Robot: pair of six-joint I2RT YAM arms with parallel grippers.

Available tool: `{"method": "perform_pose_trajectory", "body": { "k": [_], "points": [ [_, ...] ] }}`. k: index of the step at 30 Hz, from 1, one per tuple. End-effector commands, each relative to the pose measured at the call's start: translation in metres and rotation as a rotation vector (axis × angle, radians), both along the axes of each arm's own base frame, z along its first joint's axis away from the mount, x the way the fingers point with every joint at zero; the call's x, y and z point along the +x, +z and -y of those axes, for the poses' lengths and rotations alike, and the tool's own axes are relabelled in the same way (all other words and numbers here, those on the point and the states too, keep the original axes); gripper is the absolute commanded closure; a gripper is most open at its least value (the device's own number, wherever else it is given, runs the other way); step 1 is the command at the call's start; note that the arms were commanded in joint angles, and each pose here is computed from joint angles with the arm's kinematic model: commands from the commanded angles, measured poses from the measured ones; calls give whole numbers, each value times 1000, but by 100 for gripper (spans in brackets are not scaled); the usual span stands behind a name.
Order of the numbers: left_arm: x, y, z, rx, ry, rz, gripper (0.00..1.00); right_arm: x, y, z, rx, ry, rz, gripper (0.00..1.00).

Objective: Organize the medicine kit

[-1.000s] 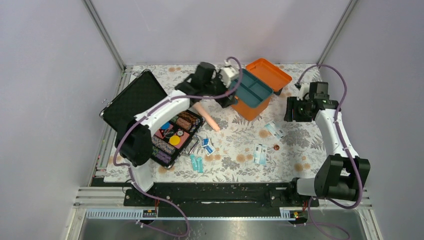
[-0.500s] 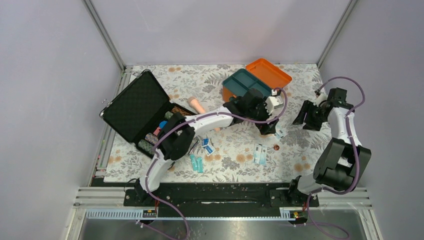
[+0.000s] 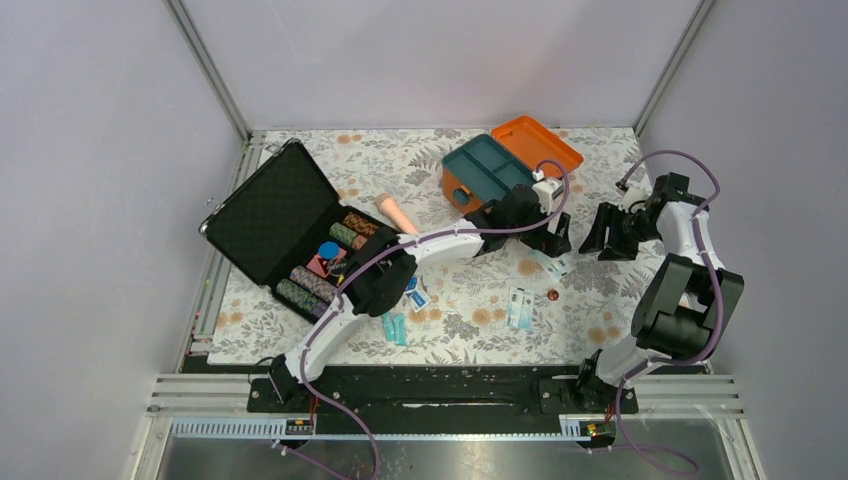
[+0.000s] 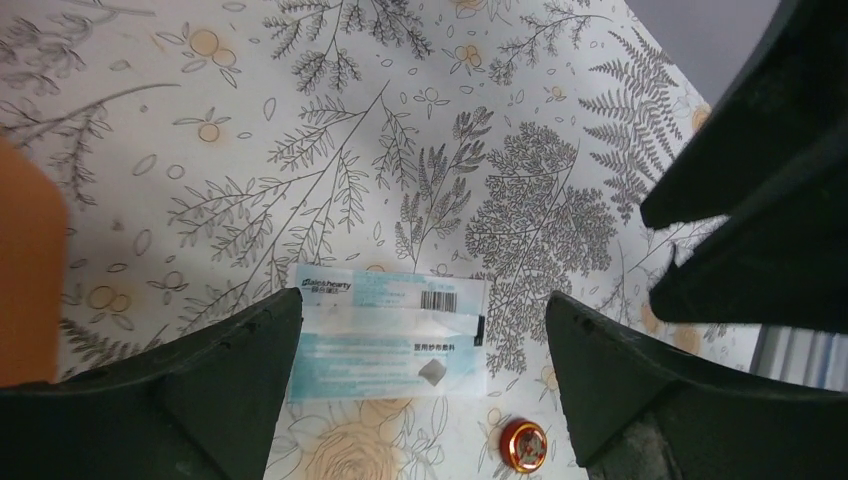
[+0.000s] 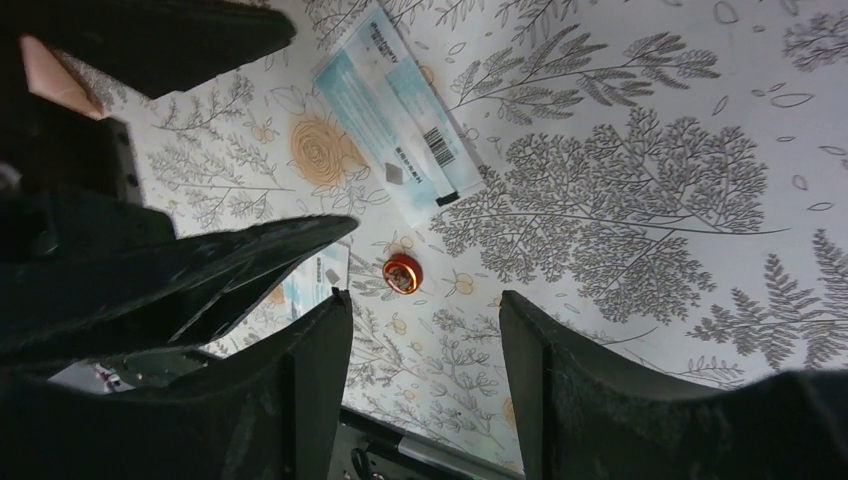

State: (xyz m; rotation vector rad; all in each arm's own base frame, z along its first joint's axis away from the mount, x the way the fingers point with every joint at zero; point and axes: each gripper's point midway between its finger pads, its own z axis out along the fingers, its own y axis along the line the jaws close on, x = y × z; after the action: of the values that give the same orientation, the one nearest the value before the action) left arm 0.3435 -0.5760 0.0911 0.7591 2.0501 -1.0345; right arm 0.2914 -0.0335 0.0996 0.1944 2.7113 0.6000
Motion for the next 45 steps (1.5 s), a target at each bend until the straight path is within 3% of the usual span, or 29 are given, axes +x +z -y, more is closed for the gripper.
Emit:
{"method": "perform_pose_trajectory", "body": {
  "k": [1, 12, 20, 26, 30, 36, 41, 45],
  "points": [
    [20, 13, 14, -132, 58, -61, 9, 2, 17, -11, 73, 23, 18, 37],
    [15, -26, 2, -93, 51, -202, 14, 9, 0, -9, 114, -59, -71, 37],
    [-26, -56, -61, 96, -15, -217, 31, 8, -31, -3, 112, -264, -218, 37],
    [-47, -23, -113, 125, -87, -48, 26, 18, -35, -4, 109, -310, -223, 35],
    [-56, 0, -137, 136, -126, -24, 25, 21, -48, -4, 114, -318, -272, 34],
    [-53, 36, -188, 219, -55, -53, 25, 34, -55, -10, 195, -385, -339, 34],
    [-70, 89, -227, 319, -151, 96, 24, 52, -69, -14, 268, -409, -350, 34],
    [-59, 114, -260, 387, -110, 120, 23, 57, -77, -19, 257, -455, -400, 33]
  ]
}}
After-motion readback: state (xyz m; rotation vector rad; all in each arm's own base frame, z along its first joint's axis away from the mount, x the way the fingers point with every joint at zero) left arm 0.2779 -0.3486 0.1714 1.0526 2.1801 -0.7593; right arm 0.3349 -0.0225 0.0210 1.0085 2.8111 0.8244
